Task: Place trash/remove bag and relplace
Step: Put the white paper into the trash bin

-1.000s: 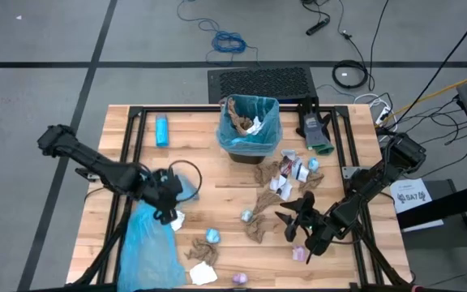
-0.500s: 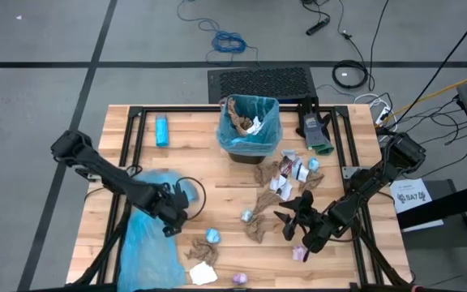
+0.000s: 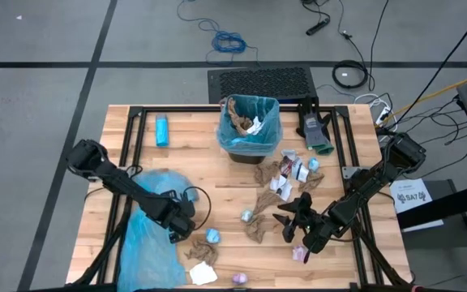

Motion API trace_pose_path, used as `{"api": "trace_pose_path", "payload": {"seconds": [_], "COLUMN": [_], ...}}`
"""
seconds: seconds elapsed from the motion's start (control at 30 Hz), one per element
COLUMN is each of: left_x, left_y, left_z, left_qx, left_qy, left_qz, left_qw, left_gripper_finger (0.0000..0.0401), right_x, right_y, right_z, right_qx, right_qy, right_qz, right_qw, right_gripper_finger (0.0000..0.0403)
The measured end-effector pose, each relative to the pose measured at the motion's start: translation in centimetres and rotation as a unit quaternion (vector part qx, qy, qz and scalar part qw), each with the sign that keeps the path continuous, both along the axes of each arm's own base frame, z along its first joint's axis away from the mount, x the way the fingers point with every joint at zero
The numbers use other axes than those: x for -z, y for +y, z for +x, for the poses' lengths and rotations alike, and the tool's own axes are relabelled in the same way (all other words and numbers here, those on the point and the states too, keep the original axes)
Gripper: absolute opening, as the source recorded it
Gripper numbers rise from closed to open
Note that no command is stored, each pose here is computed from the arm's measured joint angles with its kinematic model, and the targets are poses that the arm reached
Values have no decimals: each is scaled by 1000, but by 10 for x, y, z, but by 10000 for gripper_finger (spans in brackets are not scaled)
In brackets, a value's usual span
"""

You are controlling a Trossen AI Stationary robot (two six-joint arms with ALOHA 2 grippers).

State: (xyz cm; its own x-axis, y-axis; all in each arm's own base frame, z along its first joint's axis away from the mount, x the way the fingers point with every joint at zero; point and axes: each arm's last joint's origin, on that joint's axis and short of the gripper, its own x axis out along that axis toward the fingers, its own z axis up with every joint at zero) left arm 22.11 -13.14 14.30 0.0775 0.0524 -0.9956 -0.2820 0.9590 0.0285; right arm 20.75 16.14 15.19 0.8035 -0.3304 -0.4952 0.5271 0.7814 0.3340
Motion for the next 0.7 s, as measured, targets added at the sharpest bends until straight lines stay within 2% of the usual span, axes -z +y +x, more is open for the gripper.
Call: {"api": "trace_pose_path", "payload": {"seconds": [0.1,0.23,0.4,0.57,0.7], "left_x": [7,7,-10,-53,-97], "left_y": [-1,-1,1,-1,8], "left_z": [1,2,4,13,19], "left_qx": [3,15,12,32,52], "left_qy": [11,10,-13,-97,-181], "left_qz": [6,9,6,-18,5], "left_qw": [1000,1000,1000,995,982], "left_gripper_finger": [110,23,5,3,2], "right_x": [0,0,0,0,0], "right_y": [0,0,0,0,0], "right_z": [0,0,0,0,0], "right_qx": [-1,-5,-6,-6,-5], "right_qy": [1,5,5,6,7], "right_qz": [3,7,7,4,2], "right_qw": [1000,1000,1000,1000,1000], "right_gripper_finger": [164,164,164,164,164]}}
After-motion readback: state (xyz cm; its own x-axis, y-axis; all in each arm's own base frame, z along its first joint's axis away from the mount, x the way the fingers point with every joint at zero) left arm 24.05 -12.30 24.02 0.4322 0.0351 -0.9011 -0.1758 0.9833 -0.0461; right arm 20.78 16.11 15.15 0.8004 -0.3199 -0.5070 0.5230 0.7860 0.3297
